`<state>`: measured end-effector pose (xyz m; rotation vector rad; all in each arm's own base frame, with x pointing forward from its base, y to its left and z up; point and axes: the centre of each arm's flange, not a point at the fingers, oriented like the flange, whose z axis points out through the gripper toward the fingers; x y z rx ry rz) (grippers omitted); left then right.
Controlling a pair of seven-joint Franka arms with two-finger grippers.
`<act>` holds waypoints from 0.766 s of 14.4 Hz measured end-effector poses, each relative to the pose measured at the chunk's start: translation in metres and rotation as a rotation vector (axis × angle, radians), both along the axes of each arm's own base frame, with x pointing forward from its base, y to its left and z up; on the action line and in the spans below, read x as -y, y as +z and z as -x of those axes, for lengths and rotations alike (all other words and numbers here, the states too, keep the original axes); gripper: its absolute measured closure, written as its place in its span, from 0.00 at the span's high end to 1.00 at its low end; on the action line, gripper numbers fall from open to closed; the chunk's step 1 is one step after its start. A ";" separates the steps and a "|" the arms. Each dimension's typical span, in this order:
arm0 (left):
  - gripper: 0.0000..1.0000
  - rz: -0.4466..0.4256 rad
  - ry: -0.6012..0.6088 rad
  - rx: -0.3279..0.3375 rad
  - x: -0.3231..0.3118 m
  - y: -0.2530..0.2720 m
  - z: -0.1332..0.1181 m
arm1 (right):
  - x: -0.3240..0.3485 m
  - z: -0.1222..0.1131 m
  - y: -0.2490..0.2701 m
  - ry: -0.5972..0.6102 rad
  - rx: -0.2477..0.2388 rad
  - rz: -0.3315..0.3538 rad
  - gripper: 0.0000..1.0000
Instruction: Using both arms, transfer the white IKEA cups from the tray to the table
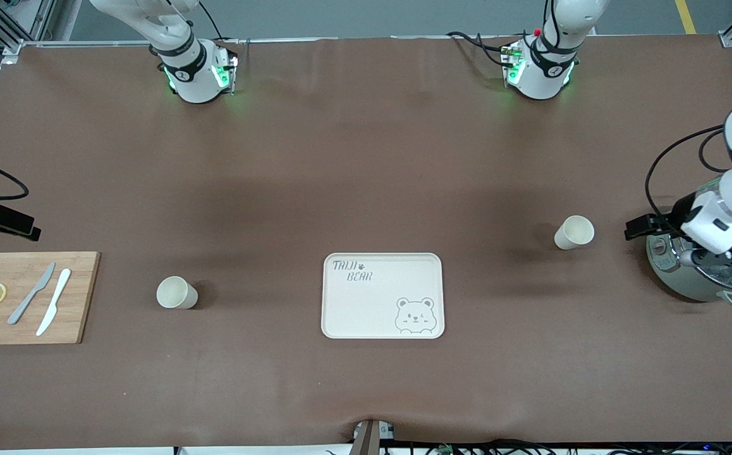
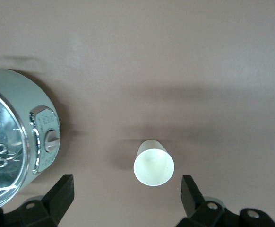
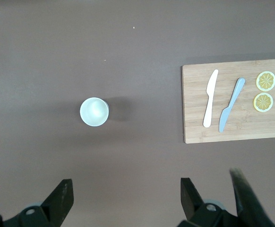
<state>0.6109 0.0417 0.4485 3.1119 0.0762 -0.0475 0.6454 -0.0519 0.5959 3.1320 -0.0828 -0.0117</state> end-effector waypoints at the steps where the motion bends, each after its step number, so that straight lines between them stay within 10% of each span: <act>1: 1.00 0.001 0.009 0.006 -0.004 0.010 -0.002 | 0.000 0.000 0.000 0.000 0.001 0.000 1.00; 11: 1.00 -0.027 0.014 -0.046 0.021 0.049 -0.025 | 0.000 -0.001 0.001 0.000 0.009 0.001 1.00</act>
